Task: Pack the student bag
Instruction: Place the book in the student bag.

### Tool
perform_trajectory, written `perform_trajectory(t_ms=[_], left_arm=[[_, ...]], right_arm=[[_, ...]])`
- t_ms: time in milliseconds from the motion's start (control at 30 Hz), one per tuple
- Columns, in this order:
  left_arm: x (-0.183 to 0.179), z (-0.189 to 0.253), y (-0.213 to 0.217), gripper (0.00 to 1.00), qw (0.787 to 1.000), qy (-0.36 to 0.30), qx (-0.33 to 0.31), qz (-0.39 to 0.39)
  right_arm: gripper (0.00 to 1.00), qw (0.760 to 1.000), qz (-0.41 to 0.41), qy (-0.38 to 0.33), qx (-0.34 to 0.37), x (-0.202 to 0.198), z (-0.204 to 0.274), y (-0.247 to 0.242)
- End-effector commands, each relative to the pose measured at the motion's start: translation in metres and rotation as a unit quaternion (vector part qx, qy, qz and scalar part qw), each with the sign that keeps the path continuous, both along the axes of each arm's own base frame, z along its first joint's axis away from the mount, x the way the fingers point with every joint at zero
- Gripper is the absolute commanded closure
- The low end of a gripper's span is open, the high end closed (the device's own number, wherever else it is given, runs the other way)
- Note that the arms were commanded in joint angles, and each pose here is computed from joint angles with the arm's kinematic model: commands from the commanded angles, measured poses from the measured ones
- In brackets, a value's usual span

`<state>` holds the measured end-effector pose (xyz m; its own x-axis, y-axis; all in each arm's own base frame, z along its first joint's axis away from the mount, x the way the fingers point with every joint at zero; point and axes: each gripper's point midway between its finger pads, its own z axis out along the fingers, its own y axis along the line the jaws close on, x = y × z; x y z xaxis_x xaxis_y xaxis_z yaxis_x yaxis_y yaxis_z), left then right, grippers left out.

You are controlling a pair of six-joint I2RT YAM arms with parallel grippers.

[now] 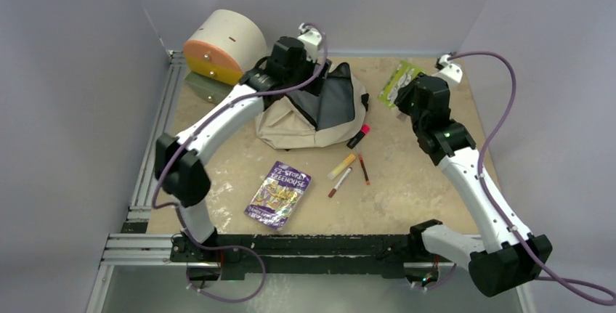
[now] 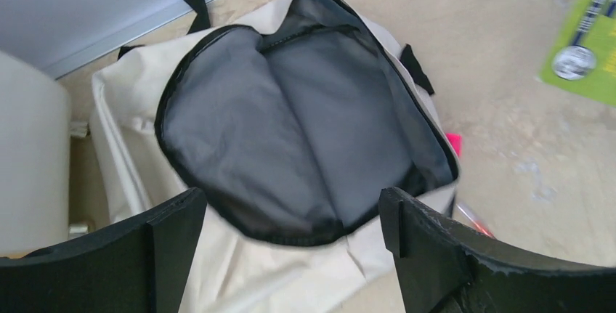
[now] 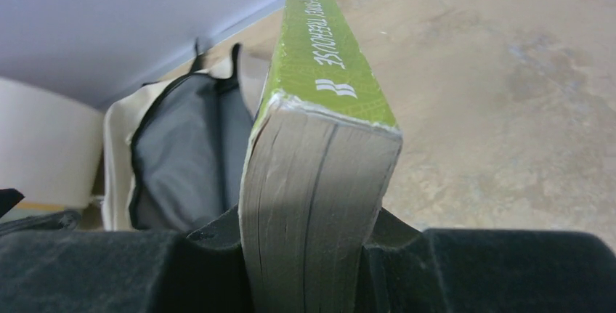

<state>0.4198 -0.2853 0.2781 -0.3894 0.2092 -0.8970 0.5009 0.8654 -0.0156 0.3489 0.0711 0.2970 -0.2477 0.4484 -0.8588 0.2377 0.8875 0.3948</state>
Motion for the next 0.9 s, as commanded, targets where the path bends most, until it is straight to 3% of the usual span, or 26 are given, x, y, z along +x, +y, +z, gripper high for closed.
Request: perform_trajectory(t_ms=[0, 267, 567, 867], left_arm=[[0.043, -0.016, -0.023, 0.11, 0.999, -0.017, 0.045, -0.01], [0.101, -0.104, -0.035, 0.11, 0.984, -0.012, 0.179, 0.009], [0.11, -0.169, -0.034, 0.18, 0.958, -0.016, 0.286, 0.02], [0.113, -0.186, -0.012, 0.26, 0.916, -0.065, 0.393, 0.043]], right_arm=[[1.0, 0.995, 0.007, -0.071, 0.068, 0.003, 0.036, -0.003], [1.0, 0.993, 0.048, -0.046, 0.097, -0.026, 0.009, 0.008], [1.0, 0.994, 0.049, -0.036, 0.091, -0.044, -0.001, 0.003], [1.0, 0.993, 0.053, -0.045, 0.09, -0.047, 0.008, 0.002]])
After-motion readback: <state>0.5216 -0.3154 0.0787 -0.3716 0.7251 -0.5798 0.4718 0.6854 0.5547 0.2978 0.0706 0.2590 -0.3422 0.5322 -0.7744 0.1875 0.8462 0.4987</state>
